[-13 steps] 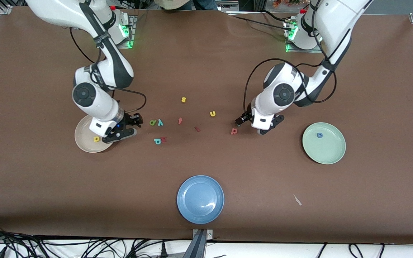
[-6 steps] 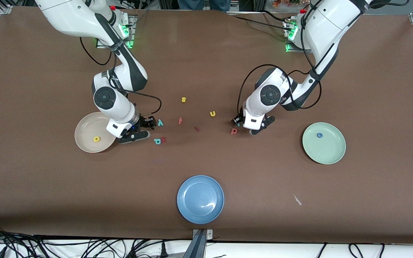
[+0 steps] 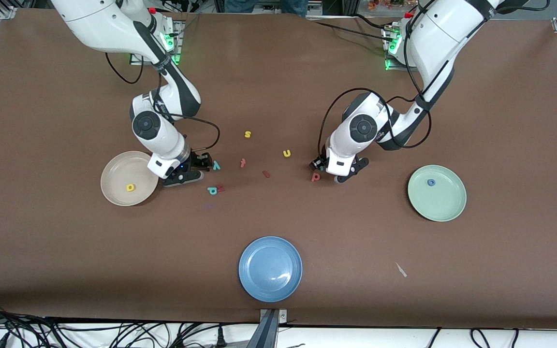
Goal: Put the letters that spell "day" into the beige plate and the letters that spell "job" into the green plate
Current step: 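Grasp the green p with the right gripper while the left grasps cyan i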
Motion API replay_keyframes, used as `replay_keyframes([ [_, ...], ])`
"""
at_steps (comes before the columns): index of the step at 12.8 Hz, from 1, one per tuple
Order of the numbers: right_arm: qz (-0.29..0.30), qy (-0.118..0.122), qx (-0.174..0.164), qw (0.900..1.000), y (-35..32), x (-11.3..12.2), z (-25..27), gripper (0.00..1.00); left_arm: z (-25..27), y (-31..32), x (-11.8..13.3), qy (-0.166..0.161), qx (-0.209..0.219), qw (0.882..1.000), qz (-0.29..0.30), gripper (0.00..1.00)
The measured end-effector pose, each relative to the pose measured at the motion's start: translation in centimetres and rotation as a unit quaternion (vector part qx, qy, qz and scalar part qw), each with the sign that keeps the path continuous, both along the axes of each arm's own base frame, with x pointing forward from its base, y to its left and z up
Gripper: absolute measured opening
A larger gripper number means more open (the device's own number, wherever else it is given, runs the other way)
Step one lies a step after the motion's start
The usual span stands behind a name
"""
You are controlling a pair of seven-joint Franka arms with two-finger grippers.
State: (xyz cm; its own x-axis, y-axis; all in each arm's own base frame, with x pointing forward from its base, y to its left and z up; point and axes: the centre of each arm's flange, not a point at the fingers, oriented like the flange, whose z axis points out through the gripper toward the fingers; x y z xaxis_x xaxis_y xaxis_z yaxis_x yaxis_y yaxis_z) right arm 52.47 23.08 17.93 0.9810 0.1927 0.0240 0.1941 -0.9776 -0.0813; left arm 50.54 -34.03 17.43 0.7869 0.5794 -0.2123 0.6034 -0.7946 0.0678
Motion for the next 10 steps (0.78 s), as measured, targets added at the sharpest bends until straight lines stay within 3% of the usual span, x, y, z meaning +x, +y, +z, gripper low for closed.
replay_keyframes([
  [2,-0.002,0.002,0.001,1.000,0.55,-0.55,-0.22,0.76,-0.10,0.02,0.32,-0.003,0.000,1.000,0.000,0.59],
  [6,-0.003,-0.003,0.004,1.000,0.93,-0.67,-0.17,0.76,-0.61,0.30,0.77,-0.002,0.002,1.000,0.002,0.54],
  [8,-0.003,-0.006,0.005,1.000,0.93,-0.67,-0.19,0.76,-0.61,0.31,0.77,-0.002,0.003,1.000,0.001,0.48],
  [9,-0.003,-0.007,0.005,1.000,0.93,-0.65,-0.20,0.76,-0.55,0.27,0.81,-0.003,0.002,1.000,0.002,0.38],
  [10,-0.002,-0.009,0.005,1.000,0.96,-0.63,-0.24,0.75,-0.55,0.26,0.81,-0.003,0.002,1.000,0.002,0.38],
])
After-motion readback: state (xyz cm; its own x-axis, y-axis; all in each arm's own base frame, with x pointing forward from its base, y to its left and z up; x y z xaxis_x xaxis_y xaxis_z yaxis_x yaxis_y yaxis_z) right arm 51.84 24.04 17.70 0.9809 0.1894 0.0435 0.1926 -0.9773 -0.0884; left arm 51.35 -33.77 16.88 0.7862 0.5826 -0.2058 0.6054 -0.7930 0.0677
